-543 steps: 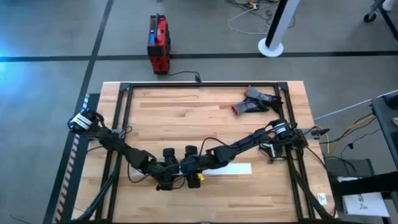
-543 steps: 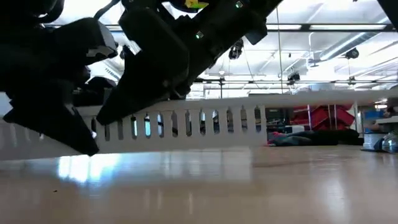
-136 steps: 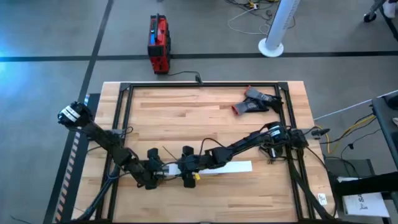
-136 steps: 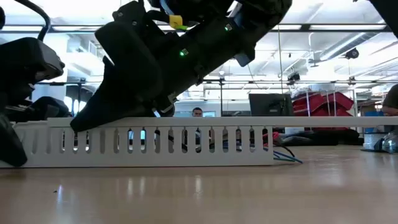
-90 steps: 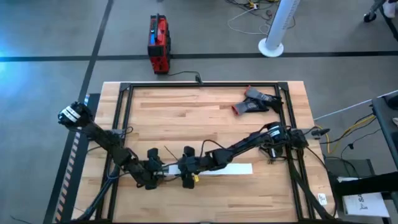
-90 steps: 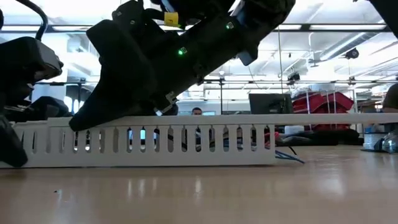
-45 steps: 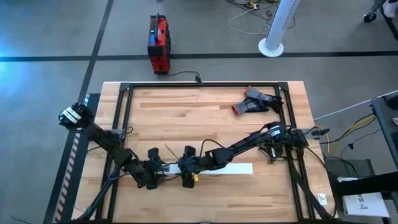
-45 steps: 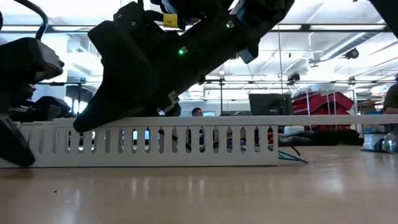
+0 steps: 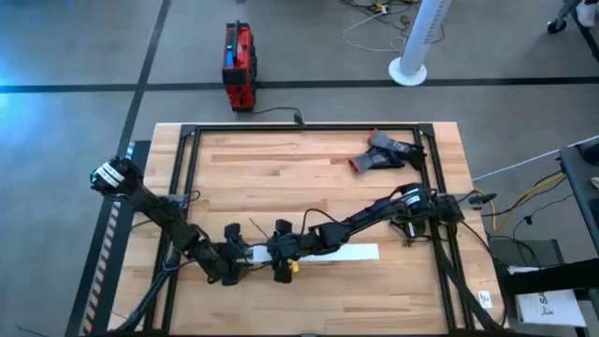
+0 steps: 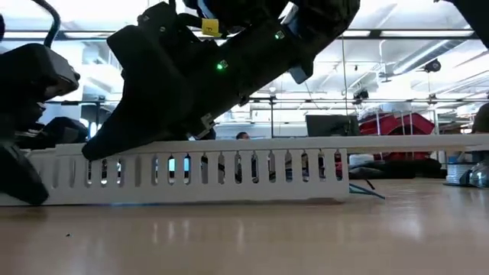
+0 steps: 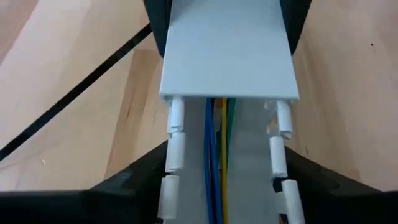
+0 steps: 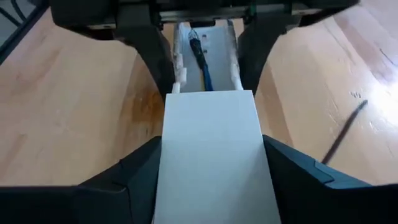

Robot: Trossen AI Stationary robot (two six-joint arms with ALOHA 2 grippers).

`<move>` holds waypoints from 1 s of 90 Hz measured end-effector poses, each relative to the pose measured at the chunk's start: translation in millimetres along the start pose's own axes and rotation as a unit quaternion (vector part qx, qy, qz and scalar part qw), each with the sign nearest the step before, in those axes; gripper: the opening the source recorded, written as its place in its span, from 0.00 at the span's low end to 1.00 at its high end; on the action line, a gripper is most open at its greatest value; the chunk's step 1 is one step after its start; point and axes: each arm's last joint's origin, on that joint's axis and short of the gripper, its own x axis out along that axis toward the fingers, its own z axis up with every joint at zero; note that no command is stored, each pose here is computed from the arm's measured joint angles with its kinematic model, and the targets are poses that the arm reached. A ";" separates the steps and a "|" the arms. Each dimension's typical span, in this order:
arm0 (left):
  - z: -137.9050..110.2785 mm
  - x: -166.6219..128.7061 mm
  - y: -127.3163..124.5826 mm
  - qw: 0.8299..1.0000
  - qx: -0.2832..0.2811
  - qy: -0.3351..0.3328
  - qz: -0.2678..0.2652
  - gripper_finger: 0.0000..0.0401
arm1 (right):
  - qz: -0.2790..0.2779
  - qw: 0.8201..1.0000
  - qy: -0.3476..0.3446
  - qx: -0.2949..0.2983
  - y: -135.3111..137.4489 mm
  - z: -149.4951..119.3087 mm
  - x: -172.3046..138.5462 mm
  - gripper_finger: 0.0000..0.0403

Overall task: Ziptie cables
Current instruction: Close the white cable duct

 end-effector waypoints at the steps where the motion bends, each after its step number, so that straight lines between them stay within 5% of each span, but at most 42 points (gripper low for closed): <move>1: 0.4 0.2 0.2 1.000 0.001 -0.001 0.000 0.54 | 0.000 1.000 -0.001 0.000 -0.2 0.1 0.0 0.56; 33: 19.0 6.7 5.5 0.998 0.030 -0.050 0.001 0.53 | -0.003 1.000 -0.016 -0.010 -1.1 11.6 16.6 0.56; 54: 29.1 0.1 2.2 0.998 0.049 -0.044 -0.019 0.66 | 0.010 1.000 -0.001 -0.021 1.0 15.9 17.7 0.55; 90: 28.5 -37.3 5.3 0.999 -0.009 -0.014 -0.039 0.77 | 0.002 0.999 0.030 -0.025 -1.9 6.5 19.3 0.55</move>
